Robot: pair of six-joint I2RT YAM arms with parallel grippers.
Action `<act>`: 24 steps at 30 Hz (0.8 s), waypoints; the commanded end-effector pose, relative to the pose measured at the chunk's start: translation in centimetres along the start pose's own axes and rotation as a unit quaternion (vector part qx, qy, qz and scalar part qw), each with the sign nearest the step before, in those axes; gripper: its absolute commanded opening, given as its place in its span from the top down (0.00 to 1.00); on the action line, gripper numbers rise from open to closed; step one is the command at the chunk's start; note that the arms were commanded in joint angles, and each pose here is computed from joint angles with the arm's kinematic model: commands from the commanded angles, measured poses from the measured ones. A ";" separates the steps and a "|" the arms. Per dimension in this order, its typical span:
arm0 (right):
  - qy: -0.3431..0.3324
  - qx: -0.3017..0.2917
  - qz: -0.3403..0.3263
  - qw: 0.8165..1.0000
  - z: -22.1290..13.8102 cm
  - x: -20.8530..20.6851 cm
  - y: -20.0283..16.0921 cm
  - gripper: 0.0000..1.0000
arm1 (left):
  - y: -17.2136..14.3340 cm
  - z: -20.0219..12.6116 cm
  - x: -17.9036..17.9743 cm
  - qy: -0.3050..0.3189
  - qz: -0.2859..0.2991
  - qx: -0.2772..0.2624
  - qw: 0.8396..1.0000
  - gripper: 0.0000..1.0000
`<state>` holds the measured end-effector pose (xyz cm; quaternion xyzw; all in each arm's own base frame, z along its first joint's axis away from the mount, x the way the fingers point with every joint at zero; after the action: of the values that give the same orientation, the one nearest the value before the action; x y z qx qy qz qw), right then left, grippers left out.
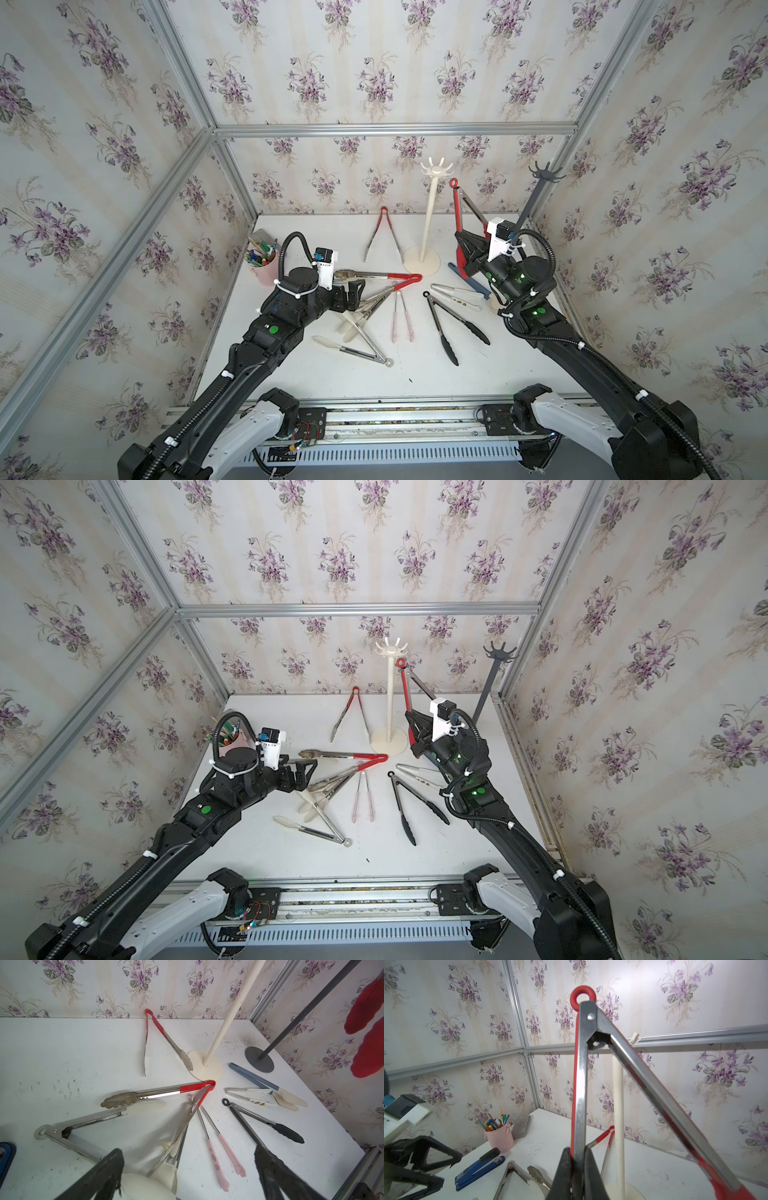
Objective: Hang food tongs on kitchen utensil racks
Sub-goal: Hang the food tongs on the rack.
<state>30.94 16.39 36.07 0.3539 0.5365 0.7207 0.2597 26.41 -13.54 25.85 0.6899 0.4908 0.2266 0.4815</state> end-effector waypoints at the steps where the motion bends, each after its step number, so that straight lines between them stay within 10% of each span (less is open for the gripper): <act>1: 0.012 -0.060 -0.021 0.998 0.7 0.6 2.9 1.00 | 0.3 -0.1 0.2 0.006 -0.009 -0.008 1.000 0.01; 24: 0.019 -0.066 -0.018 0.997 5.5 0.0 2.1 1.00 | -0.1 -0.8 0.5 0.016 -0.013 -0.018 1.000 0.01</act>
<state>35.45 18.96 37.56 0.3336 0.5160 0.7405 0.2722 25.82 -12.89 25.91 0.6795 0.4966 0.2367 0.4855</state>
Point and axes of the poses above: each gripper's point midway between its finger pads, its own z axis out along the fingers, its own x axis along the line the jaws close on, y = z × x, the point moved 3 cm from there along -z, back along the fingers, and after that the axes turned 7 degrees about z, right-handed, at the moved point
